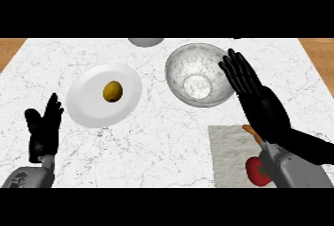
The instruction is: Pick the croissant from the placemat and place it in the bowl
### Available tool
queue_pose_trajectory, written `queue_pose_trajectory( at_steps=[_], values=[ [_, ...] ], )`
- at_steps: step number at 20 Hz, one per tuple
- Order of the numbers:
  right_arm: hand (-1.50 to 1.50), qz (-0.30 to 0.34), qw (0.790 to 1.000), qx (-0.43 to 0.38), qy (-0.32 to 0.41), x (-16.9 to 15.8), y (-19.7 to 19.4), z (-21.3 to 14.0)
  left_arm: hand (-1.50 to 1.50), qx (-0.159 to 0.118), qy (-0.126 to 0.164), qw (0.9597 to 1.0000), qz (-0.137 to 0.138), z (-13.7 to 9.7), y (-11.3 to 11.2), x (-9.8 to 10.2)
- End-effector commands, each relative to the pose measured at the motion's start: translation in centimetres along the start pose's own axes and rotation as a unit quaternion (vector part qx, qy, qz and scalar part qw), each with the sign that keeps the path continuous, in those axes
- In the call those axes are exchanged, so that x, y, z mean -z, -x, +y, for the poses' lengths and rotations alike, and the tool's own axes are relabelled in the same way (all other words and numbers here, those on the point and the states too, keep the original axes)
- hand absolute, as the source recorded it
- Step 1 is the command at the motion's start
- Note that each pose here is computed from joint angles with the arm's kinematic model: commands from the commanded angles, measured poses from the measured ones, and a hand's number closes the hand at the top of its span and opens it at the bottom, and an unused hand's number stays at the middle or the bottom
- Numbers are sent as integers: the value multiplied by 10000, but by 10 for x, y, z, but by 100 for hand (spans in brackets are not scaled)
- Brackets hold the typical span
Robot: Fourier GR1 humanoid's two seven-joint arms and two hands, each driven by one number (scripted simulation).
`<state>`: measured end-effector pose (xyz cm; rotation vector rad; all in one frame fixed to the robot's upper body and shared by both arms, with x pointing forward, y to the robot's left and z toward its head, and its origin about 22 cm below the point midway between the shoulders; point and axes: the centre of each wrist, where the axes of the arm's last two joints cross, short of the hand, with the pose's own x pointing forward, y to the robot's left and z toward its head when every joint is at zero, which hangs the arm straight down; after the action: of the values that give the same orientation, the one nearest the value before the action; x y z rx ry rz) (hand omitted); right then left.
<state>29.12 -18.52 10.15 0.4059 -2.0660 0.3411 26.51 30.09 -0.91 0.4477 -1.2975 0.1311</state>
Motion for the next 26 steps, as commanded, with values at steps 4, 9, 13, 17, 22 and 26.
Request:
queue_pose_trajectory(
  at_steps=[4, 9, 13, 17, 22, 26],
  values=[
    [-150, 1657, 9849, -438, -226, -31, 12, -52, 0, -903, 1038, 9806, -1396, -6, -61, -1],
    [-150, 3058, 8934, -3224, 668, -79, 4, -137, 0, -1516, 1642, 9594, -1719, -28, -73, -10],
    [-150, 2510, 9023, -3406, 821, -72, 9, -157, 0, -1489, 1884, 9555, -1714, -7, -67, -5],
    [-150, 2446, 8698, -4250, 552, -35, -12, -173, 0, -1638, 2013, 9494, -1767, 1, -73, -19],
    [-150, 3706, 7753, -5049, -815, 0, -38, -167, 0, -1605, 2024, 9493, -1793, -10, -75, -2],
    [-150, 5027, 6497, -5280, -2151, -1, -46, -174, 0, -1539, 2146, 9453, -1915, -8, -79, -6]
  ],
)
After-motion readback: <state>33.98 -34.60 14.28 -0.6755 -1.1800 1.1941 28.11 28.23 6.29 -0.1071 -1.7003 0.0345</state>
